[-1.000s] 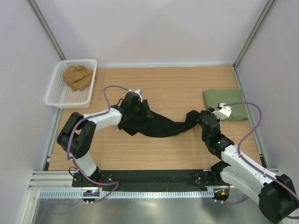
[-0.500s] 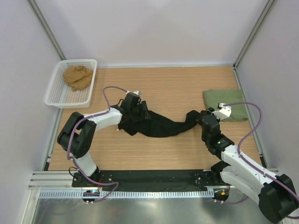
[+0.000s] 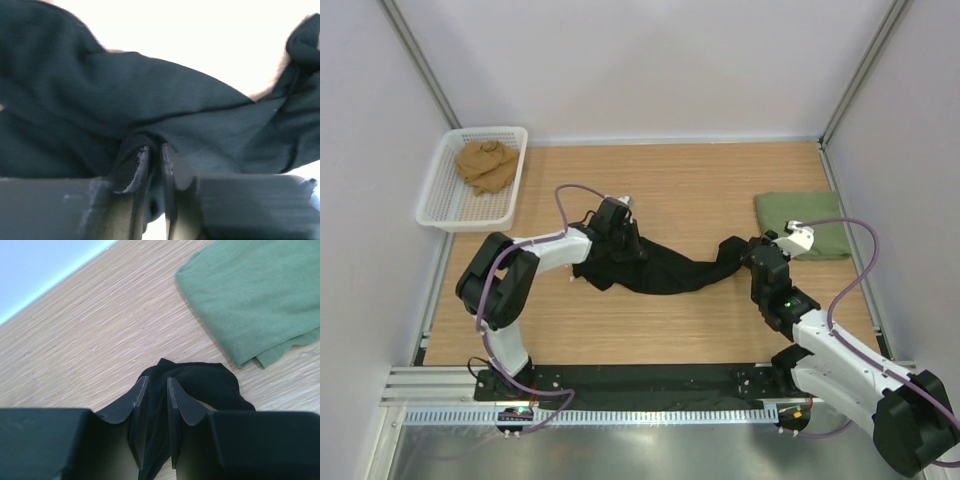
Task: Fold and stack the tank tops
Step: Flatten the tank top out
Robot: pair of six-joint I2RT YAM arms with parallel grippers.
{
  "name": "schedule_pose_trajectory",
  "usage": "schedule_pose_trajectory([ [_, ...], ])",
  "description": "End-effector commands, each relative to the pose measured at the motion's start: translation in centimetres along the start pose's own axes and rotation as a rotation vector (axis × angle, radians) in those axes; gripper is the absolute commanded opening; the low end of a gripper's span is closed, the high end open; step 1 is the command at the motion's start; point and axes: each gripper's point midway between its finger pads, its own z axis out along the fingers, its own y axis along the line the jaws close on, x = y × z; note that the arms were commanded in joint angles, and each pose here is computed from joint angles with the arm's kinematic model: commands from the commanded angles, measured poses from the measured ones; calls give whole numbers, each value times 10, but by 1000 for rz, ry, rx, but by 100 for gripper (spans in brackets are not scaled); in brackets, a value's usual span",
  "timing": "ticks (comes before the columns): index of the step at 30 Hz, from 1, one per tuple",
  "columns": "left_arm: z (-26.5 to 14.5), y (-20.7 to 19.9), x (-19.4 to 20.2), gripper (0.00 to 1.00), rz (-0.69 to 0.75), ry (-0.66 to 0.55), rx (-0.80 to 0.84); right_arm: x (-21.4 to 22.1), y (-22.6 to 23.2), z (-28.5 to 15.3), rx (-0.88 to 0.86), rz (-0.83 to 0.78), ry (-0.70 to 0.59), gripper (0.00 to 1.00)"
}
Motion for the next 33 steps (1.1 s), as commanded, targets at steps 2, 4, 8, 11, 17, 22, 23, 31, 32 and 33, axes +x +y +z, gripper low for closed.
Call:
schedule_pose_trajectory([
  [2,-1,-25,-12,0,66,-23,81,-17,4,3,14,37,-59,27],
  [4,-5,-19,-16,0,70,-48,60,-17,4,3,14,36,-60,27],
  [8,-36,3,-51,0,-13,-197,80,-14,7,4,-1,32,-49,27],
  [11,-79,34,-77,0,-114,-362,105,-13,9,4,-10,24,-44,27],
  [17,-138,51,-82,0,-97,-611,79,-5,1,-4,-1,91,-18,28],
  [22,-165,62,-82,0,-94,-728,38,17,-17,-26,-5,148,90,37],
  [23,-173,60,-84,0,-99,-758,45,16,-17,-32,-29,149,94,44],
  [31,-175,91,-78,0,-178,-788,-93,66,6,-45,-163,-39,381,57],
  [32,-176,97,-80,0,-191,-800,-117,71,7,-44,-162,-62,410,56],
  [33,-173,100,-78,0,-208,-795,-131,83,7,-41,-155,-99,458,56],
])
